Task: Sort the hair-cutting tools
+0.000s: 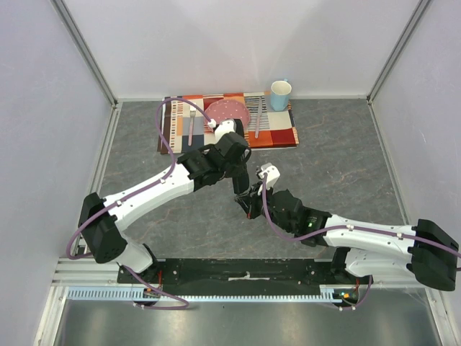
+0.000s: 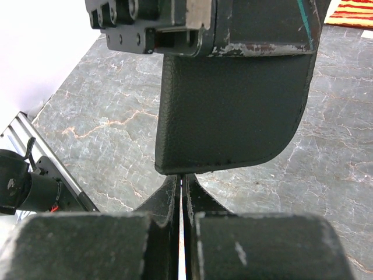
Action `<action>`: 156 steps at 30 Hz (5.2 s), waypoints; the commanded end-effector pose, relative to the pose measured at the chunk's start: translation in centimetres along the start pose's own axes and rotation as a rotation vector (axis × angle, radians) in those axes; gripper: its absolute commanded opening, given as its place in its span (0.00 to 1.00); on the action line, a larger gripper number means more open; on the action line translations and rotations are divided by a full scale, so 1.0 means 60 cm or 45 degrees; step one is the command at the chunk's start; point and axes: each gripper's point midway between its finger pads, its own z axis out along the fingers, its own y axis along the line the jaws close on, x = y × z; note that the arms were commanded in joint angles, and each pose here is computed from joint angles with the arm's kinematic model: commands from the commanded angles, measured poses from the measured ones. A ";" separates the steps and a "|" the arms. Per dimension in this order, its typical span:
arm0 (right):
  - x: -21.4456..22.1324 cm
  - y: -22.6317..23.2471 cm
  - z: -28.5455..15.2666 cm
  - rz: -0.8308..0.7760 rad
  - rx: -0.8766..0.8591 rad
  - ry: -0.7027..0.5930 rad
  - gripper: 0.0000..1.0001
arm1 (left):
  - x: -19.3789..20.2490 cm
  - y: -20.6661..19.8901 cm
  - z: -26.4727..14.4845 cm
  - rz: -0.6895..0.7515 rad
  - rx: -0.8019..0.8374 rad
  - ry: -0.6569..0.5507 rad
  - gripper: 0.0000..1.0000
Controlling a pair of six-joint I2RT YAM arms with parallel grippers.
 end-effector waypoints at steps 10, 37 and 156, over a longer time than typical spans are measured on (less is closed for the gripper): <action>0.061 -0.017 -0.041 -0.141 -0.001 0.182 0.00 | -0.076 -0.029 -0.054 0.001 0.107 -0.168 0.02; 0.021 -0.095 -0.130 -0.598 0.243 0.423 0.00 | 0.046 -0.093 -0.235 0.486 0.974 0.163 0.02; -0.095 0.039 -0.111 -0.569 -0.224 -0.121 0.17 | 0.051 -0.040 -0.251 0.622 0.614 0.538 0.02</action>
